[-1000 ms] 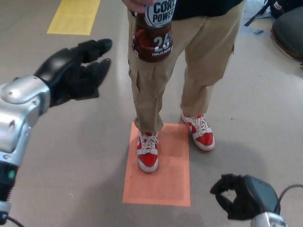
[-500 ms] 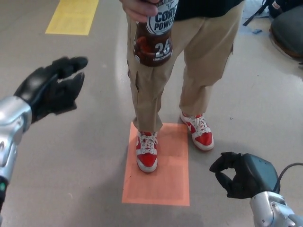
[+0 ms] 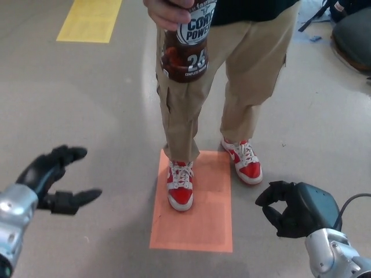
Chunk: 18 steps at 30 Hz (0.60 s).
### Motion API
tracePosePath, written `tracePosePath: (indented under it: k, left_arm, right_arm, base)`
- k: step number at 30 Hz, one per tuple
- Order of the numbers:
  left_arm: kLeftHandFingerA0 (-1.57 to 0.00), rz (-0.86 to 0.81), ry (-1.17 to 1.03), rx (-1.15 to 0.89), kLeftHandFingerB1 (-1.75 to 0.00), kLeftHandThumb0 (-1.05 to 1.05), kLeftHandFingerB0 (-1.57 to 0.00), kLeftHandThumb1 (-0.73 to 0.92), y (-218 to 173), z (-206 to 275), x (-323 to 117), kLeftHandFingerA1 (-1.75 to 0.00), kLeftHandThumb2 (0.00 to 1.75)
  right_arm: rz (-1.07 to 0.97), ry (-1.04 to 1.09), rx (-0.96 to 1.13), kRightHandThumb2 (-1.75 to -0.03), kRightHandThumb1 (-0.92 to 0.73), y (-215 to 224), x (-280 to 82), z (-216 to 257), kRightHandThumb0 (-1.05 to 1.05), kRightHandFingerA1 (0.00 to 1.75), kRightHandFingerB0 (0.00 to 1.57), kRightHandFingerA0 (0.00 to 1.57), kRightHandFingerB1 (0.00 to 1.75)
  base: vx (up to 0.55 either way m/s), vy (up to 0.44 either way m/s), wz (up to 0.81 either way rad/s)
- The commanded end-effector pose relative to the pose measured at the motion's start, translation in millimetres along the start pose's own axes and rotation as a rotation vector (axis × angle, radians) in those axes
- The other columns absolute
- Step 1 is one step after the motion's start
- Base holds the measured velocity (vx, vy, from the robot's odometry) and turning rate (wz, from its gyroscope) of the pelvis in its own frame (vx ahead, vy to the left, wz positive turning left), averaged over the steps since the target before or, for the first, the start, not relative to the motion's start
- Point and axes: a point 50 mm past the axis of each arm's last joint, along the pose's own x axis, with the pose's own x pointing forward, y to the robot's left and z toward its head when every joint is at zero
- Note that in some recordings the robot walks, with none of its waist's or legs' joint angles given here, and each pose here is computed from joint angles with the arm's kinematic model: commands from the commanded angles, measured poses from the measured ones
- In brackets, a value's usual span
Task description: The robot recieved a bottle of protein shake from a person using its left hand and then shake the protein up and down 2 two times and hand it back to the person
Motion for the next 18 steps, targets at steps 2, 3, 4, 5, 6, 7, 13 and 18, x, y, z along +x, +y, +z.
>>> tracePosePath:
  k: [2,3,4,5,6,7,13,18]
  left_arm:
    - [-0.26,0.175,-0.110,0.323,-0.32,-0.49,-0.08,0.45,-11,-25,-7,-0.43,0.69]
    - [-0.27,0.186,-0.114,0.357,-0.32,-0.52,-0.07,0.47,-12,-26,-7,-0.44,0.72]
    - [-0.27,0.190,-0.119,0.379,-0.32,-0.53,-0.06,0.47,-13,-26,-7,-0.44,0.73]
    - [-0.27,0.191,-0.122,0.388,-0.32,-0.53,-0.06,0.47,-13,-26,-7,-0.44,0.73]
    - [-0.28,0.197,-0.131,0.396,-0.34,-0.54,-0.07,0.48,-12,-25,-7,-0.44,0.74]
    - [-0.28,0.198,-0.133,0.401,-0.34,-0.55,-0.07,0.48,-12,-25,-7,-0.44,0.74]
    - [-0.28,0.208,-0.154,0.471,-0.35,-0.57,-0.07,0.52,-14,-25,-8,-0.44,0.77]
    - [-0.37,0.225,-0.192,0.503,-0.27,-0.49,-0.17,0.67,-23,-24,-8,-0.33,0.61]
  right_arm:
    - [0.012,0.043,-0.008,-0.85,-0.63,-9,7,-4,-0.39,0.67,0.92,0.94,0.55]
    - [0.004,0.036,-0.019,-0.88,-0.61,-10,8,-4,-0.39,0.72,0.93,0.96,0.56]
    - [0.001,0.034,-0.021,-0.88,-0.61,-11,8,-4,-0.40,0.74,0.93,0.97,0.56]
    - [0.002,0.037,-0.019,-0.88,-0.61,-11,8,-4,-0.40,0.74,0.93,0.97,0.56]
    - [-0.003,0.038,-0.016,-0.88,-0.62,-12,9,-3,-0.40,0.78,0.93,0.99,0.57]
    - [-0.003,0.040,-0.015,-0.86,-0.63,-12,10,-3,-0.40,0.77,0.91,0.99,0.56]
    - [-0.001,0.052,-0.018,-0.86,-0.64,-12,11,-2,-0.41,0.77,0.90,1.00,0.57]
    - [-0.012,0.049,-0.038,-0.87,-0.64,-15,10,-6,-0.40,0.77,0.89,0.98,0.56]
  base:
    - [0.00,0.000,0.00]
    - [0.00,0.000,0.00]
    - [0.00,0.000,0.00]
    - [0.00,0.000,0.00]
    - [0.00,0.000,0.00]
    - [0.00,0.000,0.00]
    - [0.00,0.000,0.00]
    - [0.00,0.000,0.00]
